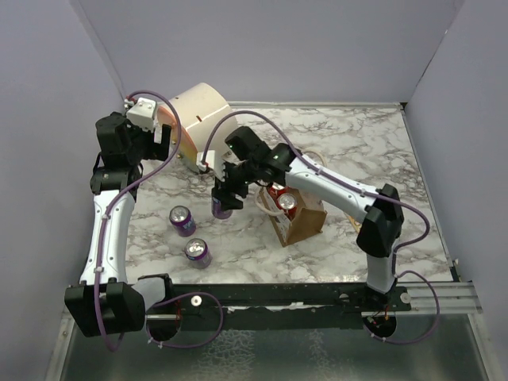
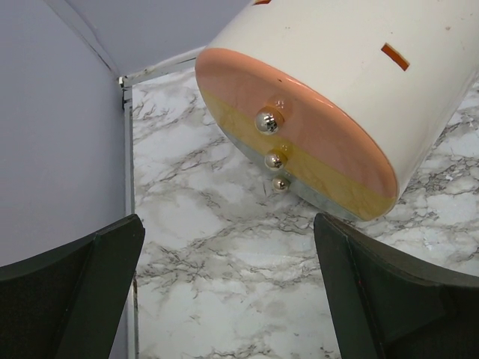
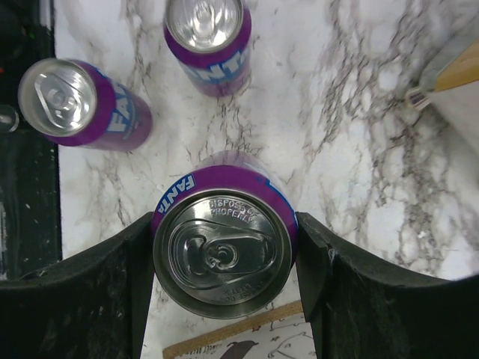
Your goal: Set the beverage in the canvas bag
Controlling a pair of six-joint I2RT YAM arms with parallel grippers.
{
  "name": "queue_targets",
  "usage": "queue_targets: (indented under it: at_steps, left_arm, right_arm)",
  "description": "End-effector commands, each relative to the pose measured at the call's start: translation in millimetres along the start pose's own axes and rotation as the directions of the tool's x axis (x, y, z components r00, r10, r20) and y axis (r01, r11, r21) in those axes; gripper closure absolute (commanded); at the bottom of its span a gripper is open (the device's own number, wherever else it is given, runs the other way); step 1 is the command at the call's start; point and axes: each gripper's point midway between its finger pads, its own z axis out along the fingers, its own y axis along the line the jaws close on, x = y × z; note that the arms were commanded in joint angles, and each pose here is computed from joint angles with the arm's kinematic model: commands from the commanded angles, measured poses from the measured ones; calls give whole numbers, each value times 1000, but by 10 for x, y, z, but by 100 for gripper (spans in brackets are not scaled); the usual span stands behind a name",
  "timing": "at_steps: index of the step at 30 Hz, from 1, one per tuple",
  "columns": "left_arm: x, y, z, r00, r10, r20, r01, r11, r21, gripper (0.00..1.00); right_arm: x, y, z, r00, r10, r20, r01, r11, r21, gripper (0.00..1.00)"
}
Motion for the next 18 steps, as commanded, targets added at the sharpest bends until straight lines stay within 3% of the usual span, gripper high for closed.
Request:
queue_targets:
  at_steps: [1, 6, 18]
  left_arm:
    - [-104, 98, 18, 999, -35, 33, 37, 998, -48, 1]
    - [-305, 15, -17, 992, -38, 120, 39, 999, 1, 1]
    - [-558, -661, 22, 975, -31, 219, -50, 933, 357, 7]
  right_arm:
    - [-821, 164, -703, 969, -112, 222, 106, 994, 41, 77]
    - [-983, 256, -1077, 951, -149, 269, 130, 988, 87, 78]
    - [-1262, 466, -2208, 888, -261, 378, 149, 942, 300, 81]
